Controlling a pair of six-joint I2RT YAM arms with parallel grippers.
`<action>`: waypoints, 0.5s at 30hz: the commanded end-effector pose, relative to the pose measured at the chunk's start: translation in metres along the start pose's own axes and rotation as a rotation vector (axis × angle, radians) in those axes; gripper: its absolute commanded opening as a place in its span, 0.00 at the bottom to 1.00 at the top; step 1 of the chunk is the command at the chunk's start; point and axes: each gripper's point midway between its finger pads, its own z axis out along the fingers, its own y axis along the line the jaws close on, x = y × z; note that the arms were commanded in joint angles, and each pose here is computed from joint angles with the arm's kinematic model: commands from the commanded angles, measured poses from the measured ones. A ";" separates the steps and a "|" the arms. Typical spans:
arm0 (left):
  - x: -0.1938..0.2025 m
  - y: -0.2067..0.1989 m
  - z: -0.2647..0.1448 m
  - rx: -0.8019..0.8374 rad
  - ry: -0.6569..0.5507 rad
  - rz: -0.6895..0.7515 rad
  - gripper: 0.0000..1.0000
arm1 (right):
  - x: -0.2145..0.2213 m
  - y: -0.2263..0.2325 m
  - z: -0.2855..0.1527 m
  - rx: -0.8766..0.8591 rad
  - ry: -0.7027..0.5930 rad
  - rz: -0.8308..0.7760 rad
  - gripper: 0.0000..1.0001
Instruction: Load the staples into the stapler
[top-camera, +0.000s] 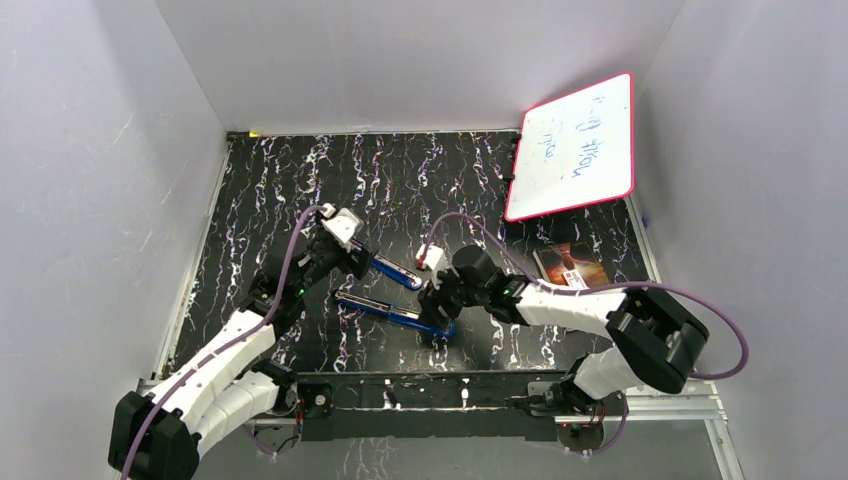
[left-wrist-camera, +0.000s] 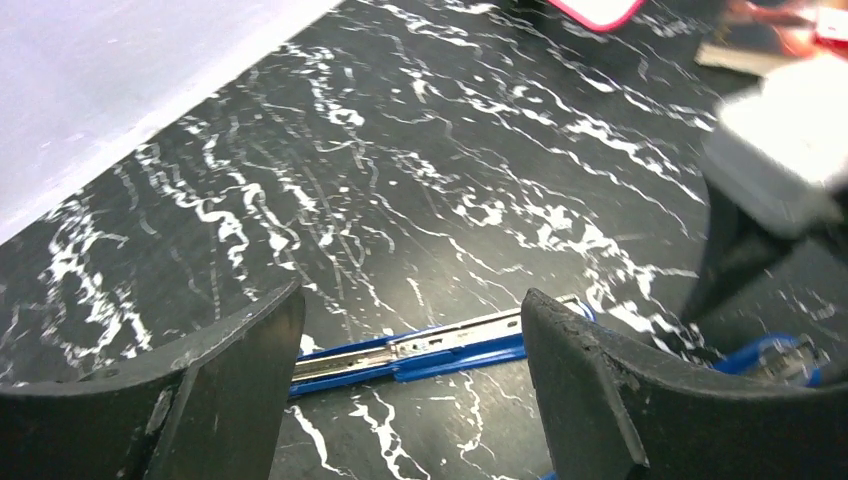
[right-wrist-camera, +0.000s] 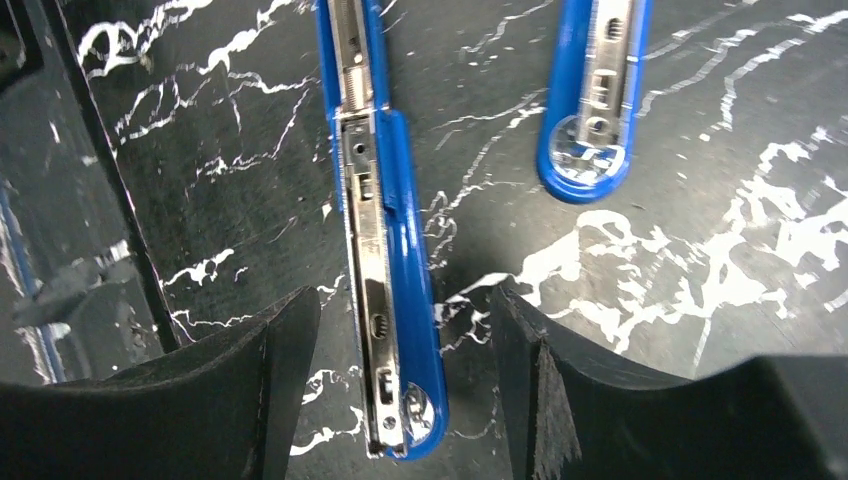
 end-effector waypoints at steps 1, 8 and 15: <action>-0.027 0.033 -0.010 -0.197 -0.087 -0.103 0.78 | -0.017 0.008 0.012 -0.009 0.007 -0.171 0.72; -0.025 0.042 -0.016 -0.254 -0.056 -0.118 0.80 | -0.005 0.011 0.029 0.021 0.082 -0.229 0.70; -0.040 0.066 -0.029 -0.400 -0.068 -0.214 0.81 | 0.000 0.014 0.037 0.026 0.120 -0.235 0.38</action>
